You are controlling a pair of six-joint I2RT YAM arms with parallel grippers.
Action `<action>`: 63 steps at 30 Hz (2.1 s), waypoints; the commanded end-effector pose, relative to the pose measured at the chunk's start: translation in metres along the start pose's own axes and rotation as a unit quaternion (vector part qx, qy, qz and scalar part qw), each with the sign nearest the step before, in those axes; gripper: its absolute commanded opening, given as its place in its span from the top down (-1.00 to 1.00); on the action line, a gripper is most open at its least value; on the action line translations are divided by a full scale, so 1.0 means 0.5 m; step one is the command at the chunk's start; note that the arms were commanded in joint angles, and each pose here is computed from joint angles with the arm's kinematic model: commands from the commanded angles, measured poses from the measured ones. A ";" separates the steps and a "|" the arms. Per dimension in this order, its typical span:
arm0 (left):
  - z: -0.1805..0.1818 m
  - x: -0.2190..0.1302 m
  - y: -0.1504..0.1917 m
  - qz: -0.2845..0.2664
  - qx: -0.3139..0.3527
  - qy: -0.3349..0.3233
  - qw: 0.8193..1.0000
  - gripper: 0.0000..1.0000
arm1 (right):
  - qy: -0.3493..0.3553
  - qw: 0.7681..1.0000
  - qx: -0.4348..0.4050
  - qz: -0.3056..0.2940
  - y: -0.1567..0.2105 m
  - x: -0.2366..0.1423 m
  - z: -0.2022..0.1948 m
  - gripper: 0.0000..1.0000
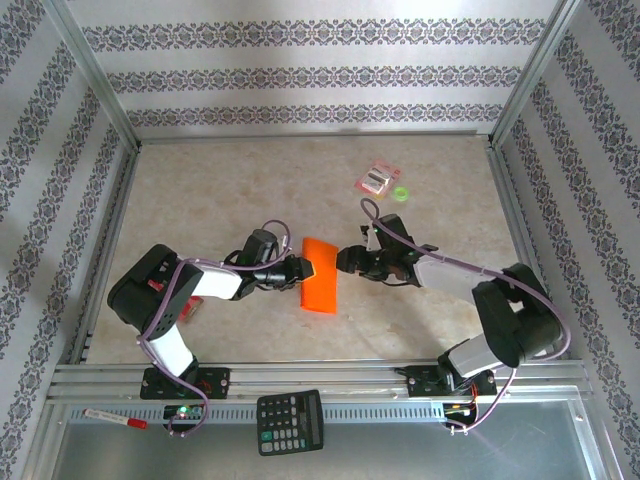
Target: Fold a paper plane with a square sheet of paper (pick it up from the middle)
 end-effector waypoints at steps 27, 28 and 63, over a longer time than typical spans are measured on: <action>0.062 -0.028 0.006 -0.024 0.036 -0.106 0.993 -0.25 | -0.041 0.999 0.015 0.028 -0.003 0.106 0.020 0.39; 0.064 -0.034 0.005 -0.027 0.043 -0.119 0.992 -0.29 | -0.041 0.999 0.015 0.028 -0.003 0.108 0.020 0.40; 0.025 -0.029 0.005 -0.023 0.083 -0.188 0.978 0.05 | -0.076 0.997 0.014 0.020 -0.012 0.151 0.073 0.50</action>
Point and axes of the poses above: each hand's point on the last joint's axis, 136 mm out from that joint toward the fingers, its own x axis out along the fingers, its own z axis along the line the jaws close on, y = z × x, the point moved 3 cm from there along -x, back along the fingers, and after that the axes turned 13 degrees about -x, right-handed, at the moved point
